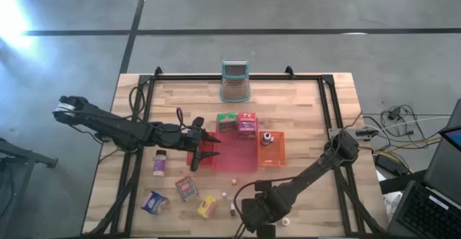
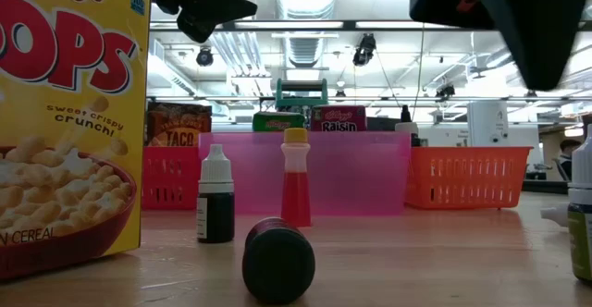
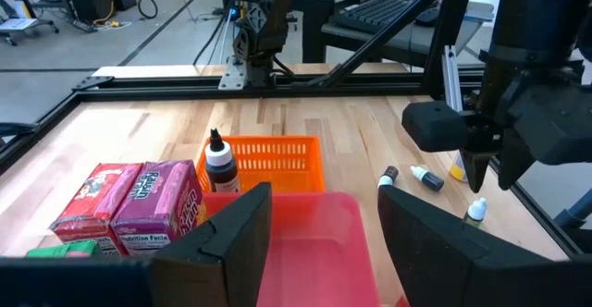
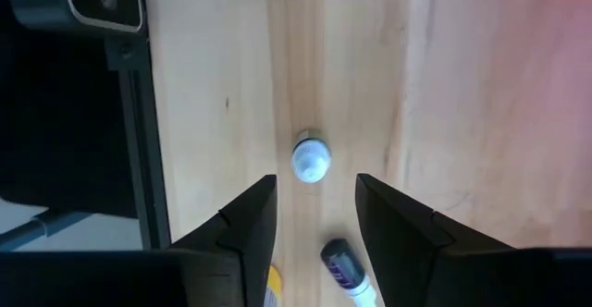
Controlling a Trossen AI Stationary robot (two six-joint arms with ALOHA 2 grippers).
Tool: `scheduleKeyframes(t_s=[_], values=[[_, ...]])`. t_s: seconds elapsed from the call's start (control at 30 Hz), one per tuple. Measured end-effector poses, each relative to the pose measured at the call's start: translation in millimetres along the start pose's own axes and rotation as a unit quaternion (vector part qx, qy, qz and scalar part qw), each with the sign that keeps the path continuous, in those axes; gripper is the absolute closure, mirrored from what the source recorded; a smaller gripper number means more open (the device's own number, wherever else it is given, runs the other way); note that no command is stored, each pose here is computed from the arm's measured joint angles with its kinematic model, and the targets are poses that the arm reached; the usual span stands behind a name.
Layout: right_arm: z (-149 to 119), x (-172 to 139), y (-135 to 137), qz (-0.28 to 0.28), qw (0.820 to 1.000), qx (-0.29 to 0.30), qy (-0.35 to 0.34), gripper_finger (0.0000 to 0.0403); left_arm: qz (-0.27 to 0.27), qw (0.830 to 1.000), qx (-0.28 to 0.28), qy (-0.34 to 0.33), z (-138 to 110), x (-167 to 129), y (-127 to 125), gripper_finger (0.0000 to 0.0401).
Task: Pick & Place Kitchen Items
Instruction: Put the small green food coloring bottle into the orange bin
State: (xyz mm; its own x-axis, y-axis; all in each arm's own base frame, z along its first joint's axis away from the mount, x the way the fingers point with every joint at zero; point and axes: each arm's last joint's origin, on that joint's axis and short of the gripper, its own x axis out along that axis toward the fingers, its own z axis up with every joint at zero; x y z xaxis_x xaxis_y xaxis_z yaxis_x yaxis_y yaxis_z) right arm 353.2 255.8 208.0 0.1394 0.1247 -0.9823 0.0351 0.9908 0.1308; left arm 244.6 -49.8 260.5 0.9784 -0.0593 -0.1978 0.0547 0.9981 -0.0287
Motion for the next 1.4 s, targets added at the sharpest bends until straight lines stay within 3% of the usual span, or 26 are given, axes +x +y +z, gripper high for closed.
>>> scheduleKeyframes(t_s=[0.4, 0.93, 1.4], values=[[-1.8, 10.9, -1.5, 0.003, 0.999, -0.039, 0.0, 0.0277, 0.0, 1.0, 0.0, 0.0, -0.1, 0.0, 0.1, 0.0197], [-6.8, 33.2, -5.6, 0.014, 0.999, -0.039, -0.005, 0.0241, 0.0, 1.0, 0.0, 0.001, -0.2, 0.0, 0.1, 0.0197], [-5.6, 39.6, -8.0, 0.028, 0.999, -0.044, -0.011, 0.0293, 0.0, 1.0, 0.001, 0.005, -3.5, -0.1, 0.3, 0.0197]])
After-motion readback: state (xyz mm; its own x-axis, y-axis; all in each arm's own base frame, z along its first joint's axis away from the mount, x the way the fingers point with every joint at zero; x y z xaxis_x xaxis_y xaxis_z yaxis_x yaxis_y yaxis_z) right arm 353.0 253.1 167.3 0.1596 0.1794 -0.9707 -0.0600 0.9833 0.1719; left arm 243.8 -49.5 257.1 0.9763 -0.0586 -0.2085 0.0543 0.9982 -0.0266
